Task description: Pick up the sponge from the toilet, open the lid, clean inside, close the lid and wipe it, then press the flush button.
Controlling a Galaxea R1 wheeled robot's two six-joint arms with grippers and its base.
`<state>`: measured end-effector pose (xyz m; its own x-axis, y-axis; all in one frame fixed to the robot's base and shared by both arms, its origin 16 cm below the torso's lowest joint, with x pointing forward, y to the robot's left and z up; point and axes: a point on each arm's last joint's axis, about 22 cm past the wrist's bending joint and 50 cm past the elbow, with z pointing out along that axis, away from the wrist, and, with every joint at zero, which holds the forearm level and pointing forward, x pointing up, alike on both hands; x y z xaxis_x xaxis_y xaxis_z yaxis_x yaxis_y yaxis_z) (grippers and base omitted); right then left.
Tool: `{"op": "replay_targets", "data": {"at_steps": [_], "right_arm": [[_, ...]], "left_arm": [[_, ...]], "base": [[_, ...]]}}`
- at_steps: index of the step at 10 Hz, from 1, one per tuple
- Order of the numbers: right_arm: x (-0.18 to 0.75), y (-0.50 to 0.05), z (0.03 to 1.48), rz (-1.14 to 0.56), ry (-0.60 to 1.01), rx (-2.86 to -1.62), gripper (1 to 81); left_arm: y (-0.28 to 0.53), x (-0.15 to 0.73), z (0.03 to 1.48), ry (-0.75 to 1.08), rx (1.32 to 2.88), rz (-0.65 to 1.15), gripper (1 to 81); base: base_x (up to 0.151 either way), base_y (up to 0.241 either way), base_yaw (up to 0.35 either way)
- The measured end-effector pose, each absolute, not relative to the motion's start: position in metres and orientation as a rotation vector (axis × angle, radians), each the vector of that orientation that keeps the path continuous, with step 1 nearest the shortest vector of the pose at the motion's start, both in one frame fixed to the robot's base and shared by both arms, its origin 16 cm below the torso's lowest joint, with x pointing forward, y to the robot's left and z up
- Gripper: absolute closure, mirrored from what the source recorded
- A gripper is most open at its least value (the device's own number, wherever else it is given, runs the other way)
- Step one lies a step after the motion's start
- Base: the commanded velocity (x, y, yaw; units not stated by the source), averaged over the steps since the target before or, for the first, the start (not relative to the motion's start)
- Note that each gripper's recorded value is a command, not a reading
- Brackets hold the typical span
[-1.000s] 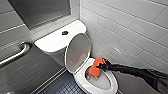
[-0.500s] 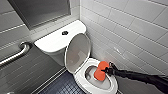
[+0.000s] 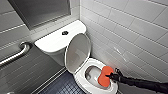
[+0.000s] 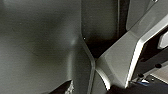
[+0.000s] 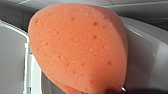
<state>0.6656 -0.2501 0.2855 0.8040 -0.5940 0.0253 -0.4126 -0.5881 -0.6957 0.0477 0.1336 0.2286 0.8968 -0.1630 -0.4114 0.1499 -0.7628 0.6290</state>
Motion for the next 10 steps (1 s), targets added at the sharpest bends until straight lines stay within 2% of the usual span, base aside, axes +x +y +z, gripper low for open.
{"op": "replay_targets", "data": {"at_steps": [5, 7, 10], "right_arm": [[0.585, -0.323, 0.309, -0.358, 0.909, -2.235, 81.1], [0.547, -0.325, 0.308, -0.354, 0.975, -2.204, 81.1], [0.474, -0.328, 0.312, -0.26, 1.053, -2.2, 81.1]], "left_arm": [[0.122, 0.047, 0.231, -0.032, 2.347, -0.577, 1.0], [0.122, 0.047, 0.231, -0.032, 2.347, -0.579, 1.0], [0.122, 0.047, 0.231, -0.034, 2.347, -0.579, 1.0]], "base": [[0.0, 0.0, 0.0], [0.0, 0.0, 0.0], [0.0, 0.0, 0.0]]}}
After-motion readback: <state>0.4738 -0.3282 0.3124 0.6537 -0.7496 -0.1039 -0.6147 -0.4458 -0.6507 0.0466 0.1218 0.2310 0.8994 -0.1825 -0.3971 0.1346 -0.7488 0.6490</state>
